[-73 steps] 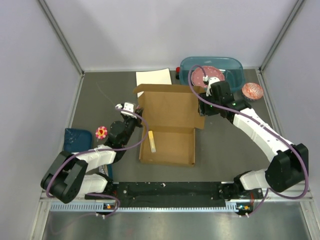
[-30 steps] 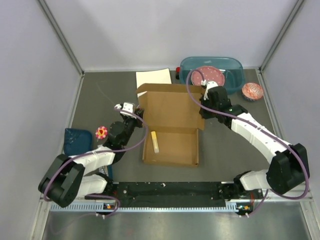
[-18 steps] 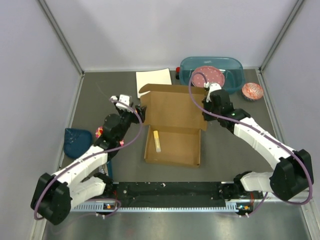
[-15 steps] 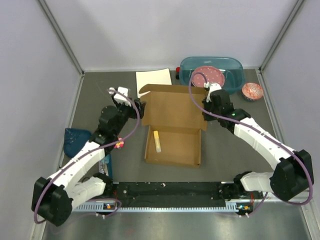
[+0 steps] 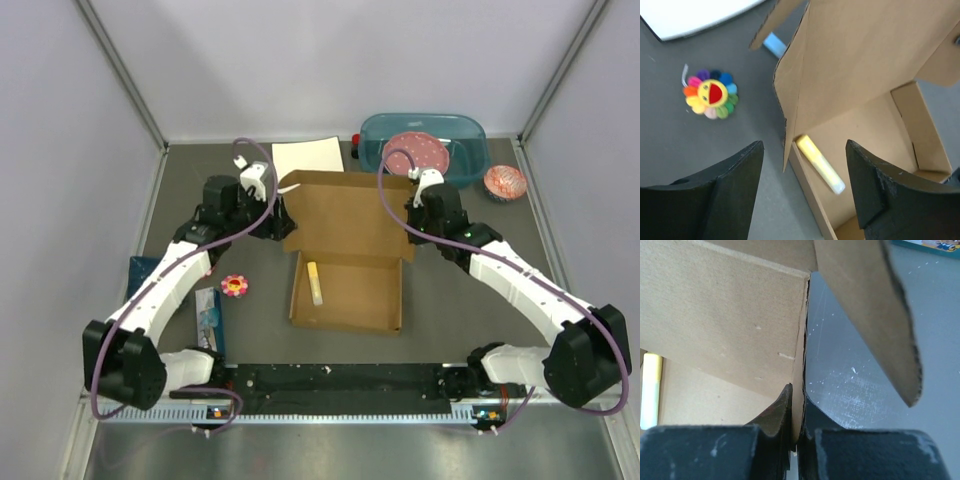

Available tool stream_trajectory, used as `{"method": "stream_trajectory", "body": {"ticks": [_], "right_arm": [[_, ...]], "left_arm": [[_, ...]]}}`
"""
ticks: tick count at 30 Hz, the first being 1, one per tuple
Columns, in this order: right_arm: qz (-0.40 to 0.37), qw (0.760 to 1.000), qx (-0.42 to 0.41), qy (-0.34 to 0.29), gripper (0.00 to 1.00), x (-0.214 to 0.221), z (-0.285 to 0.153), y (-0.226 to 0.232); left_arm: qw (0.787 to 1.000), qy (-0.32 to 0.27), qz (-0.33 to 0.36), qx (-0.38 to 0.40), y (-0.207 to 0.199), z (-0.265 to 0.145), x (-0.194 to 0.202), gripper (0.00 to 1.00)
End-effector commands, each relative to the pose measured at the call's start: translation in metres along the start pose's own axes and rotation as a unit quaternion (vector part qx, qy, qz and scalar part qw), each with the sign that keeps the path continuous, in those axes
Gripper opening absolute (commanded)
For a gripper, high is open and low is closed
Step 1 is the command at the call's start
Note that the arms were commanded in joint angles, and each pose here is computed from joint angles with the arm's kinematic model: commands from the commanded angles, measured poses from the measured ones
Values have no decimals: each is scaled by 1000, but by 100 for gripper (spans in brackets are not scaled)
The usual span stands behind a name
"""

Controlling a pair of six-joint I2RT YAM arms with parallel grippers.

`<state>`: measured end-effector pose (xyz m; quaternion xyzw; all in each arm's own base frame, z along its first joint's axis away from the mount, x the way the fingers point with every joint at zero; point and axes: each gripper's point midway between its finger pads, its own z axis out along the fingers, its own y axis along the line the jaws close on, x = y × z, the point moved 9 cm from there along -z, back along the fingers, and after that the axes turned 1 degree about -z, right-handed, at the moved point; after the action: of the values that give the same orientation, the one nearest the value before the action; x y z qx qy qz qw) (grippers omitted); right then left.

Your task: Fold the paper box

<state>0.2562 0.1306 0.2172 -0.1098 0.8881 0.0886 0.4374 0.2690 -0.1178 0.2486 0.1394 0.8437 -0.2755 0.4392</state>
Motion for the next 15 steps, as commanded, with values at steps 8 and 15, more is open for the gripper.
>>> {"method": "stream_trajectory", "body": {"ticks": [8, 15], "right_arm": [[-24, 1000, -1, -6, 0, 1, -3, 4], [-25, 1000, -3, -5, 0, 2, -2, 5]], "left_arm": [[999, 42, -18, 25, 1, 17, -7, 63], [999, 49, -12, 15, 5, 26, -16, 56]]}}
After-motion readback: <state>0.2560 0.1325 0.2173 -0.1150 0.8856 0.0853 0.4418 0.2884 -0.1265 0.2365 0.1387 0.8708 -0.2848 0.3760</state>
